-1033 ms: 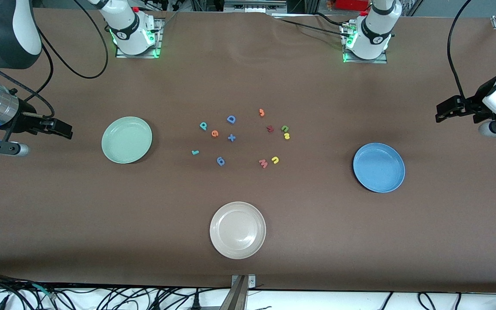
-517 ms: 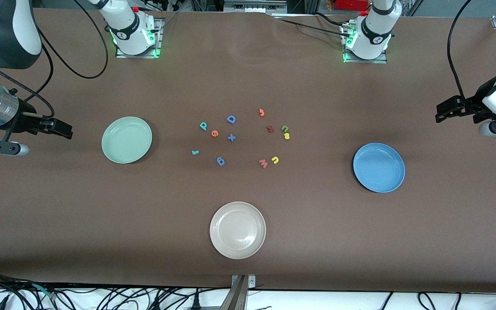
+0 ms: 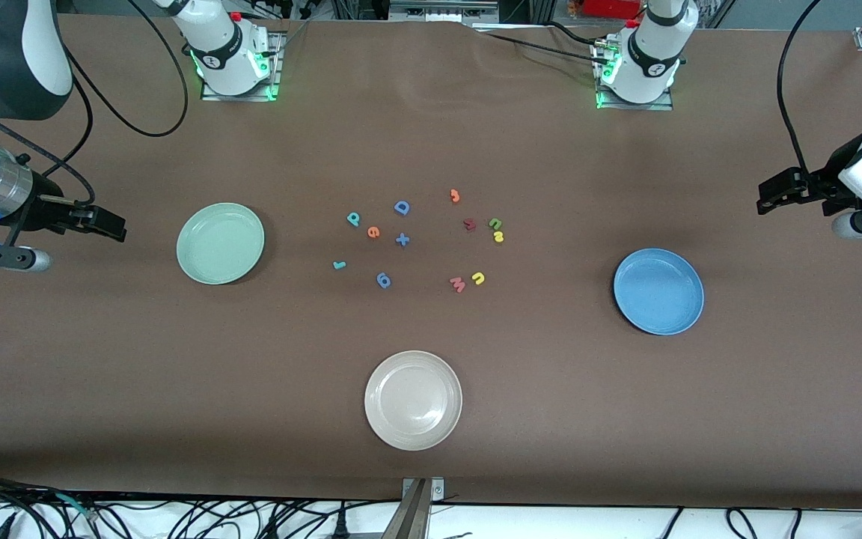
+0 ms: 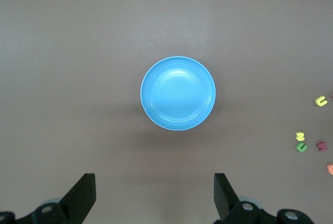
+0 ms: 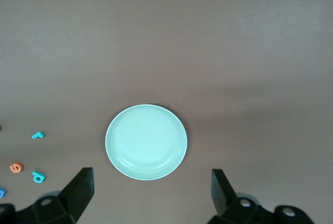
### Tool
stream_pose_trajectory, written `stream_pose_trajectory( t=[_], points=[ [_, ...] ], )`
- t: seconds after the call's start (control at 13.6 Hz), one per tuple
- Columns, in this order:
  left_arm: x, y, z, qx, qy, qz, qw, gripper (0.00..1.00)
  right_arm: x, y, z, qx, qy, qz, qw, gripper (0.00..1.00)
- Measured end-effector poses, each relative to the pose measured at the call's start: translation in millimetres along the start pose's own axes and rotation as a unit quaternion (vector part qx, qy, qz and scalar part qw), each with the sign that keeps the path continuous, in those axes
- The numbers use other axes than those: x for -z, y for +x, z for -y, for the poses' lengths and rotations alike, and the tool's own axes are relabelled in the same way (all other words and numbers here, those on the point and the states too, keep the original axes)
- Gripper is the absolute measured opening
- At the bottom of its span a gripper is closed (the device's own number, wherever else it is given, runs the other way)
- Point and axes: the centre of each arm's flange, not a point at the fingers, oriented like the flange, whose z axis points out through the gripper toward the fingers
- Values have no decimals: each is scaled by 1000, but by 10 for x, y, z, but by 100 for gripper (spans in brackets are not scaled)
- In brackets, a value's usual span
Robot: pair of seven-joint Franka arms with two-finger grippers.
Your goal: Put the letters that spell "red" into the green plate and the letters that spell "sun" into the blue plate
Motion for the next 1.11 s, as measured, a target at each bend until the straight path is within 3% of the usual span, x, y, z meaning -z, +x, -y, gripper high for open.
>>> stream_pose_trajectory(
  t=[1.11],
  points=[
    [-31, 50, 58, 5, 0, -7, 1000, 100, -6, -7, -1, 0, 0, 3, 1000, 100]
  ],
)
